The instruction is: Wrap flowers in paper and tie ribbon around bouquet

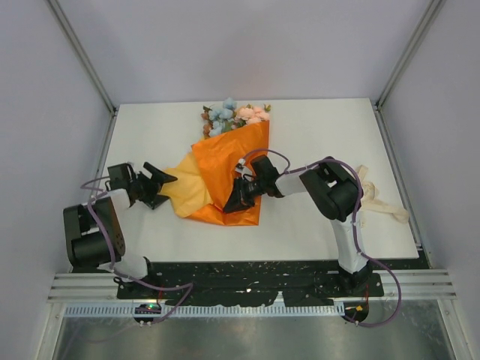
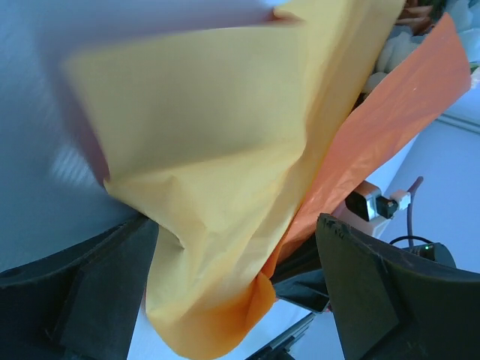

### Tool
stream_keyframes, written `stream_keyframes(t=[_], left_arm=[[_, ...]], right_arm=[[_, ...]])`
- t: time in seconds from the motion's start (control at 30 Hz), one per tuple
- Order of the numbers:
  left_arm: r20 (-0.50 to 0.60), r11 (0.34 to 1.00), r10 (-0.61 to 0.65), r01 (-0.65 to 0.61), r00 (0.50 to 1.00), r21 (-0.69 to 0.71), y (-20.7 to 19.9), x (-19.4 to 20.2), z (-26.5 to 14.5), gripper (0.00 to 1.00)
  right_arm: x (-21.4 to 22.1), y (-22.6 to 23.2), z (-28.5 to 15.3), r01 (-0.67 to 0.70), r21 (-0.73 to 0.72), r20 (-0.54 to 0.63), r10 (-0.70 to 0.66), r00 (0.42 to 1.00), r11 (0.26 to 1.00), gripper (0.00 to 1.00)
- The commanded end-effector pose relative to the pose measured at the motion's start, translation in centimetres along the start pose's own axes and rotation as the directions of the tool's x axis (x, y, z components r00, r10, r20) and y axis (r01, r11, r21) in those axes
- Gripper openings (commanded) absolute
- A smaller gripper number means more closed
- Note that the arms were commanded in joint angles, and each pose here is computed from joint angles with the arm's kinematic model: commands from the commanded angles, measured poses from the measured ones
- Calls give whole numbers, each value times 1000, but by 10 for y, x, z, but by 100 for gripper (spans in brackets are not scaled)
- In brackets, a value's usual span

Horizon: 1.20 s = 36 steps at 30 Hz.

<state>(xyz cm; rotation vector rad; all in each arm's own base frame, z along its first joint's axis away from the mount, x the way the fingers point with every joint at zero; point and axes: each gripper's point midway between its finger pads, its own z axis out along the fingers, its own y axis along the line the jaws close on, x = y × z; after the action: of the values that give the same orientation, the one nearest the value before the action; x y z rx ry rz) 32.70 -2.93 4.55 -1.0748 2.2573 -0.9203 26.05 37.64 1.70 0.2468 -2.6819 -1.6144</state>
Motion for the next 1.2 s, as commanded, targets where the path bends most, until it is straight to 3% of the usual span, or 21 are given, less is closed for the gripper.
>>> stream_keyframes(t=[0.0, 0.1, 0.3, 0.43, 0.53, 0.67, 0.8, 0.9, 1.1, 1.17], left_arm=[[-53, 994, 96, -94, 994, 51, -19, 1, 28, 93], [-55, 975, 167, -157, 984, 157, -55, 10, 36, 99], [-5, 931, 201, -190, 979, 311, -90, 31, 28, 100], [15, 933, 198, -193, 980, 303, -80, 41, 9, 100], [-101, 951, 139, -104, 985, 290, -55, 80, 0, 100], [-163, 980, 68, -35, 984, 194, -24, 108, -10, 100], [-78, 960, 138, -114, 987, 255, -49, 85, -15, 99], [4, 930, 202, -193, 979, 314, -79, 59, -18, 88], [-1, 912, 244, -229, 970, 341, -96, 53, -14, 49], [-11, 895, 287, -264, 958, 360, -108, 56, -14, 30]], right_arm=[[26, -71, 4, -100, 203, -36, 109, 993, 974, 22], [25, -71, 4, -103, 206, -38, 113, 993, 973, 21], [22, -71, 3, -100, 209, -35, 109, 993, 973, 21], [22, -71, 3, -97, 210, -35, 106, 994, 973, 21], [23, -73, 4, -102, 213, -37, 112, 993, 972, 21], [21, -73, 4, -96, 218, -33, 105, 994, 971, 21], [21, -74, 4, -92, 225, -32, 102, 994, 970, 21], [20, -75, 4, -84, 231, -32, 94, 995, 969, 21], [20, -76, 1, -41, 247, -32, 51, 998, 968, 20], [24, -80, -1, -52, 271, -44, 67, 997, 961, 20]])
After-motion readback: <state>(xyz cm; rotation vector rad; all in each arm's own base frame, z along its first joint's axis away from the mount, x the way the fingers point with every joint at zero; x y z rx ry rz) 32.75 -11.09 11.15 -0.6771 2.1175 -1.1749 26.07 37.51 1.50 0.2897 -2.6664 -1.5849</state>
